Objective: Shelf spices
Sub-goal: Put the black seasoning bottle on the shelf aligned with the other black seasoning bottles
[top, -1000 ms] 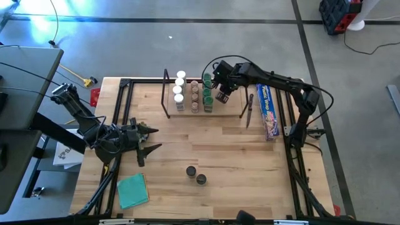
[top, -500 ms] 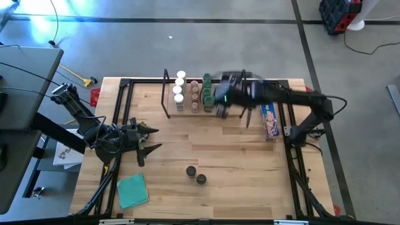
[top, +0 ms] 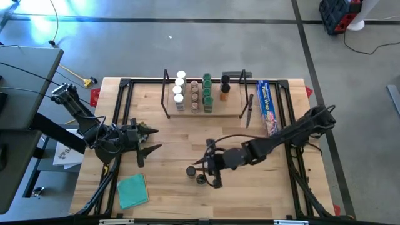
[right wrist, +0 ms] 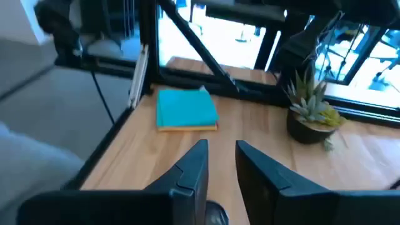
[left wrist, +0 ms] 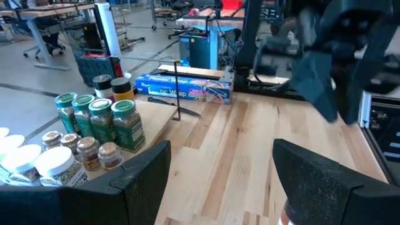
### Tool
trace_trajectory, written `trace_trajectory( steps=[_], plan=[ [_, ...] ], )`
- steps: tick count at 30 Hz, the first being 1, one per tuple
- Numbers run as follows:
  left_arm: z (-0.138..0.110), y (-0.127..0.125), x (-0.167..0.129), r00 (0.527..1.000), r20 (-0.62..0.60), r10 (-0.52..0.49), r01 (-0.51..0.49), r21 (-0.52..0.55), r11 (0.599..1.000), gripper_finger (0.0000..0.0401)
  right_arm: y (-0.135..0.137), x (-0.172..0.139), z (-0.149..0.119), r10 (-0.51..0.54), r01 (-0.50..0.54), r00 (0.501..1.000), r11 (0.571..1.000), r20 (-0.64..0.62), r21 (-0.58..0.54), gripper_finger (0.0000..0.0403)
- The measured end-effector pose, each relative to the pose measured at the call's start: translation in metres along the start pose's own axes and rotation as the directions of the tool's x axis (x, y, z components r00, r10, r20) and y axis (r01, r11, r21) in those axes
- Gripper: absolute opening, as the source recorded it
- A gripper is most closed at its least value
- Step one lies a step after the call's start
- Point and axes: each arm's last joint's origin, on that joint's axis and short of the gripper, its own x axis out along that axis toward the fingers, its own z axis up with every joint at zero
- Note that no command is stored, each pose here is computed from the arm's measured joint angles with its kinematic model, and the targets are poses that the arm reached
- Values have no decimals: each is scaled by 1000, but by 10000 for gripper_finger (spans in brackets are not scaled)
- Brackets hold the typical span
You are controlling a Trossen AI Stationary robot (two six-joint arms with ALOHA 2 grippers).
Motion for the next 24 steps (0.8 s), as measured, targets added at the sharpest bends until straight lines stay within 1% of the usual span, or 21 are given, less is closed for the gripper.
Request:
trace_trajectory(
  steps=[2, 5, 9, 11, 14, 17, 20, 24],
  plan=[
    [0, 0, 0, 1000, 1, 4, -4, -1, 1000, 278, 1, 8, -9, -4, 4, 1000, 1000, 30, 19, 80],
    [0, 0, 0, 1000, 1, 4, -4, 0, 1000, 278, 0, 19, -18, -2, 2, 1000, 1000, -14, 12, 109],
    [0, 0, 0, 1000, 2, 4, -4, 0, 1000, 278, -1, 37, -18, 7, -6, 995, 1000, -96, 18, 177],
    [0, 1, 0, 1000, 2, 5, -5, 0, 1000, 278, -1, 46, -13, 34, -32, 987, 999, -156, 13, 215],
    [0, 1, 0, 1000, 2, 5, -5, 0, 1000, 278, 0, 63, -15, 42, -40, 954, 999, -297, 14, 268],
    [0, 1, 0, 1000, 0, 5, -5, 5, 1000, 278, 2, 79, -16, 38, -31, 917, 999, -398, 25, 306],
    [-1, 1, 0, 1000, -3, 6, -6, 9, 1000, 278, 3, 90, -14, -5, 19, 878, 1000, -479, 25, 320],
    [-1, 1, 0, 1000, -5, 6, -6, 13, 1000, 278, 6, 102, -25, -40, 50, 800, 999, -599, 0, 323]
  ],
)
